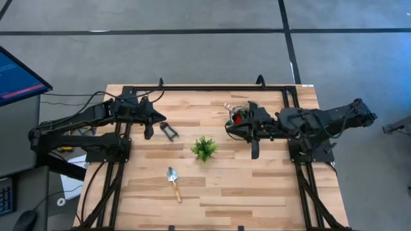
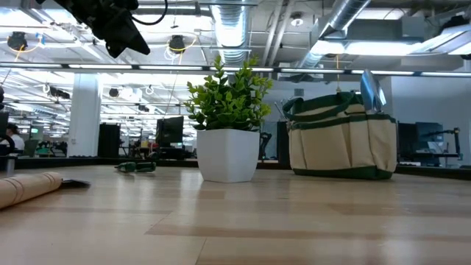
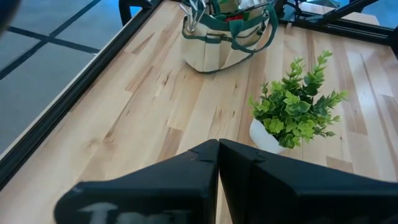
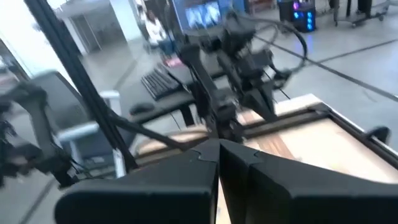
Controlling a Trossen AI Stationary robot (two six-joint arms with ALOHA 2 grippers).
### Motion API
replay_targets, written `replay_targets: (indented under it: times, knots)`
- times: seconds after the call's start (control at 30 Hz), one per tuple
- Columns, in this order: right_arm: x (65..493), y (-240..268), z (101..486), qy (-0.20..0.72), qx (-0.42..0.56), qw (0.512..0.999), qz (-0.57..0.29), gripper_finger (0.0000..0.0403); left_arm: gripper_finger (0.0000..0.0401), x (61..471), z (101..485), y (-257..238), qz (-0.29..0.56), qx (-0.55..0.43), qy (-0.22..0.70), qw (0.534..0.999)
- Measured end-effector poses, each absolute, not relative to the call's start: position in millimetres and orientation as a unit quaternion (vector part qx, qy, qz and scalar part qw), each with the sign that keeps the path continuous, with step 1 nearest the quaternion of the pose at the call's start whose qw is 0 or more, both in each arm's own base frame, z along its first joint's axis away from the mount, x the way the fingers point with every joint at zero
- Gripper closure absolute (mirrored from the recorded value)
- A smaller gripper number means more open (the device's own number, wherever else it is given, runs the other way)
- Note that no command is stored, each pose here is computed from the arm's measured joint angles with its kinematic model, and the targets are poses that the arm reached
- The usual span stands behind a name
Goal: Pick & Place Garden tools in Gardening bag
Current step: Put the brown trowel into the brown gardening bag
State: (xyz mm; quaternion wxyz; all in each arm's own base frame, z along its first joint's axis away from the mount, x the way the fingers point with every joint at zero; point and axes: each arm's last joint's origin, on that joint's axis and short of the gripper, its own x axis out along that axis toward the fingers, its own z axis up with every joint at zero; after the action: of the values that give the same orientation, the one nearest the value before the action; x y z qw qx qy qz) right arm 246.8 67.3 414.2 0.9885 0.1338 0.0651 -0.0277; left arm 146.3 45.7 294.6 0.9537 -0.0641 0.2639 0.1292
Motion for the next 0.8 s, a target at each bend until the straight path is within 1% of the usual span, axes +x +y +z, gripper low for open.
replay_targets:
  times: [0.17, 0.27, 0.47, 0.57, 0.67, 0.8]
  knots:
    - [248.0, 59.5, 402.4, 0.111, 0.117, 0.986, -0.036, 0.0403, 0.04, 146.2, 294.6, 45.7, 0.129, -0.064, 0.264, 0.954]
    - [246.7, 58.6, 385.1, 0.125, 0.117, 0.985, -0.024, 0.0403, 0.04, 146.2, 294.6, 45.7, 0.129, -0.064, 0.264, 0.954]
    - [233.8, 49.0, 352.0, 0.06, 0.158, 0.985, 0.011, 0.0403, 0.04, 146.3, 294.6, 45.8, 0.129, -0.065, 0.264, 0.954]
    - [217.8, 40.2, 341.1, 0.027, 0.184, 0.982, 0.006, 0.0403, 0.04, 146.3, 294.6, 45.8, 0.13, -0.065, 0.264, 0.954]
    - [202.4, 31.4, 332.5, 0.018, 0.203, 0.979, -0.007, 0.0403, 0.04, 146.4, 294.5, 45.8, 0.129, -0.065, 0.264, 0.954]
    - [189.7, 24.5, 328.7, 0.007, 0.203, 0.979, -0.022, 0.0403, 0.04, 146.4, 294.5, 45.8, 0.129, -0.066, 0.264, 0.954]
